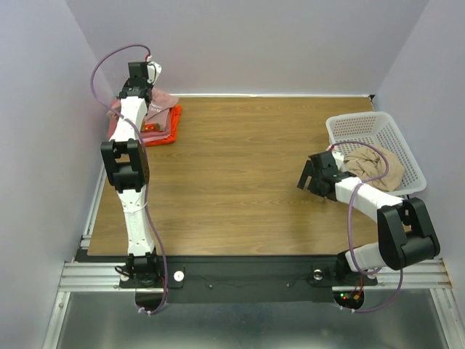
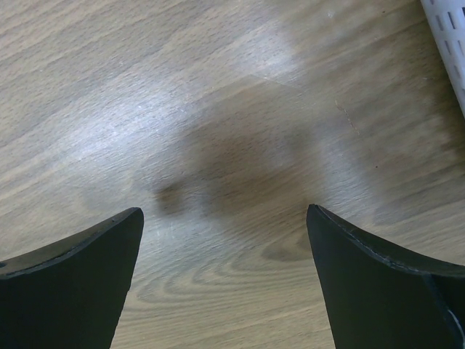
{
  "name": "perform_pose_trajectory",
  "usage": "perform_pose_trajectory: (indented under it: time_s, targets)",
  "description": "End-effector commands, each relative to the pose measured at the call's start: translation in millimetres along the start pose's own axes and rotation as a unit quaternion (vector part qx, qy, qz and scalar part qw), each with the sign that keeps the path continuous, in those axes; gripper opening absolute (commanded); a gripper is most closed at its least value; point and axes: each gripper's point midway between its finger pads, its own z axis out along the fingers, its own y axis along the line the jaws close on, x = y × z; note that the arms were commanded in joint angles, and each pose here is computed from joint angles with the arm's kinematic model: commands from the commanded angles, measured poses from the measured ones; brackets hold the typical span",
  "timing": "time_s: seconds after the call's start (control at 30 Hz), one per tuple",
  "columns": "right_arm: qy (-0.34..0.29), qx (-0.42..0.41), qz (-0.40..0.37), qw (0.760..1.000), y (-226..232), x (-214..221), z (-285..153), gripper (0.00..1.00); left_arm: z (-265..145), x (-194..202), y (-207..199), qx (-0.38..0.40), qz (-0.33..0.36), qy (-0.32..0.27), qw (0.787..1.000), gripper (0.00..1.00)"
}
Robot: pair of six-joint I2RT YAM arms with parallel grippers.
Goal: Fold and stack the t-shirts
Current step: Neatly place the folded tshirt to the corner
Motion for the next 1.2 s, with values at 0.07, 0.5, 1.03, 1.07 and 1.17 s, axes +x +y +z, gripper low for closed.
perform_pose_trajectory:
  time_s: [0.07, 0.5, 1.03, 1.07, 1.17]
  targets:
    - [-0.03, 0.004, 0.015, 0.999, 7, -24, 0, 1.0, -2, -10, 31, -0.071, -0.045, -0.008, 0.996, 0.06]
    - [-0.019, -0.003, 0.018, 1.0, 8, -19, -2, 1.0, -18, -11, 62, -0.096, -0.105, -0.016, 0.99, 0.83]
    - [-0.051, -0.063, 0.026, 0.996, 15, -37, -45, 1.0, -142, -94, 10, 0.14, -0.377, -0.124, 0.907, 0.99]
    - [-0.052, -0.07, 0.026, 0.996, 16, -37, -47, 1.0, -178, -107, 10, 0.17, -0.389, -0.155, 0.892, 0.99]
    - [-0.062, -0.092, 0.034, 0.993, 18, -40, -61, 1.0, -240, -108, -54, 0.214, -0.405, -0.183, 0.87, 0.99]
